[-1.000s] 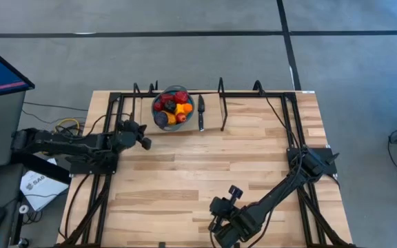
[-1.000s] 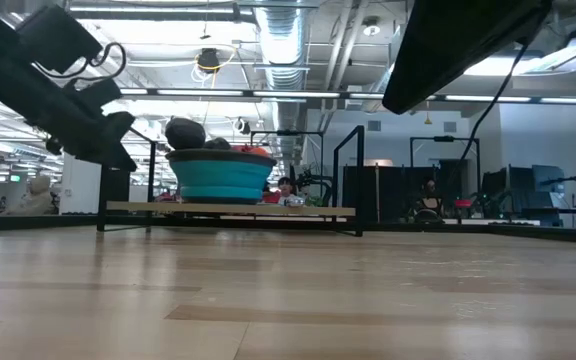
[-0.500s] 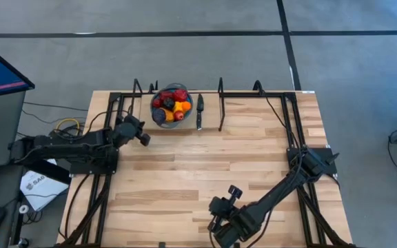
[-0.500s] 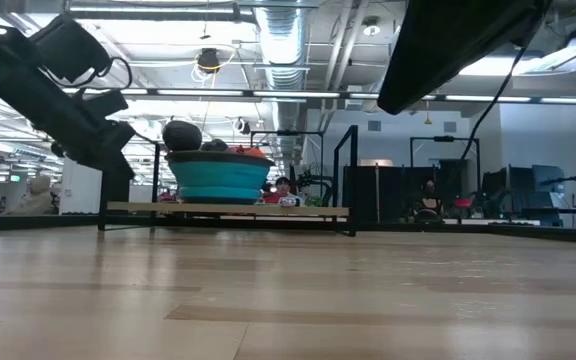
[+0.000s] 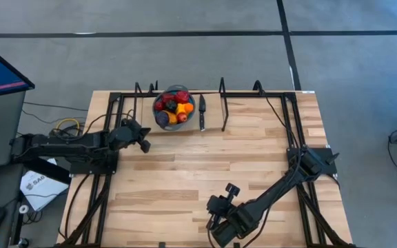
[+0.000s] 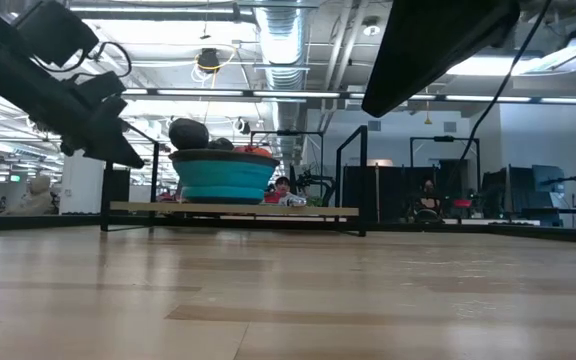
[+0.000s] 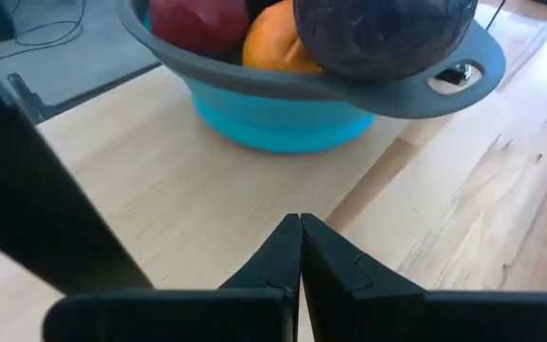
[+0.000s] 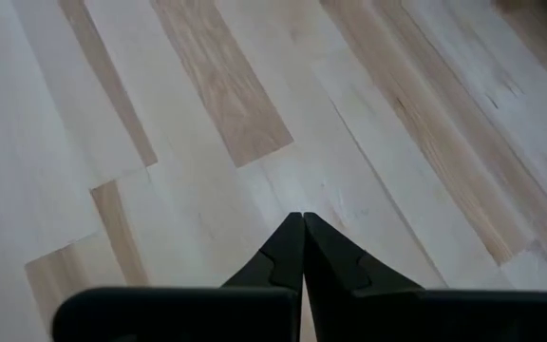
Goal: Pick & Place Fruit
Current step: Adjust the shelf to align the position, then return to Home Position
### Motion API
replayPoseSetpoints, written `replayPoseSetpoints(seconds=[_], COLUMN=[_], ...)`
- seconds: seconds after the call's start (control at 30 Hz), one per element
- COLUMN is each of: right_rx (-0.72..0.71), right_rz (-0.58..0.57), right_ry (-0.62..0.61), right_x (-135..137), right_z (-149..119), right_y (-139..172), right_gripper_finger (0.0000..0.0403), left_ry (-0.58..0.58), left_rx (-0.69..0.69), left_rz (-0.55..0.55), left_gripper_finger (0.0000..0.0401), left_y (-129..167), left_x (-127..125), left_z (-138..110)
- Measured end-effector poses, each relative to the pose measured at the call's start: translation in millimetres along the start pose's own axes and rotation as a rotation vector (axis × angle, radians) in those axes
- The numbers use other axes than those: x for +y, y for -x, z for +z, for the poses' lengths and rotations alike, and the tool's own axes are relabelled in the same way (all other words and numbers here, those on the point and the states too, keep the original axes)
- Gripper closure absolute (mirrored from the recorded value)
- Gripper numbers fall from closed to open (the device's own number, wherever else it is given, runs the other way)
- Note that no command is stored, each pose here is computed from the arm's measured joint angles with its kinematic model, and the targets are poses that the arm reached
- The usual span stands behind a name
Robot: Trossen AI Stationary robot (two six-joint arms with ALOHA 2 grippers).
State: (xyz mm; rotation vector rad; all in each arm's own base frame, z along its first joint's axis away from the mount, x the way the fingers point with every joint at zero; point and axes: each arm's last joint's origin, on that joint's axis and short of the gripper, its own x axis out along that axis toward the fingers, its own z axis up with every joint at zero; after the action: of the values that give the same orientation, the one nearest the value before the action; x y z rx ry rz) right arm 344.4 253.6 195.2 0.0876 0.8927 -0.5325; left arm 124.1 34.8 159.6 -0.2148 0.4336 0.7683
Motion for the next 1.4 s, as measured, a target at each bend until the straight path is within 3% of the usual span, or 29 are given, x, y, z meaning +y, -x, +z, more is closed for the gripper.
replayPoseSetpoints(seconds=[0.17, 0.43, 0.57, 1.03, 1.27, 1.4], right_rx=[0.001, 0.0, -0.002, -0.007, -0.002, 0.004], right_rz=[-0.004, -0.003, 0.0, 0.011, 0.013, 0.021], right_ry=[0.008, 0.011, 0.008, -0.002, 0.001, 0.034], right_x=[-1, -1, -1, 1, 1, 2], right_z=[2, 2, 2, 2, 2, 0], right_y=[-2, -2, -2, -1, -1, 1], right_gripper_finger=[0.0403, 0.0403, 0.0403, 0.0403, 0.0403, 0.0403], left_ry=[-0.053, -0.161, -0.172, 0.068, 0.176, 0.215], left_rx=[0.003, 0.012, 0.009, -0.017, 0.026, 0.075], left_rz=[0.033, 0.179, 0.174, -0.144, -0.367, -0.559], left_gripper_finger=[0.04, 0.04, 0.04, 0.04, 0.04, 0.04], left_y=[-1, -8, -10, -4, 16, 31], left_x=[4, 22, 25, 14, 8, 4], left_z=[0, 5, 7, 16, 42, 57])
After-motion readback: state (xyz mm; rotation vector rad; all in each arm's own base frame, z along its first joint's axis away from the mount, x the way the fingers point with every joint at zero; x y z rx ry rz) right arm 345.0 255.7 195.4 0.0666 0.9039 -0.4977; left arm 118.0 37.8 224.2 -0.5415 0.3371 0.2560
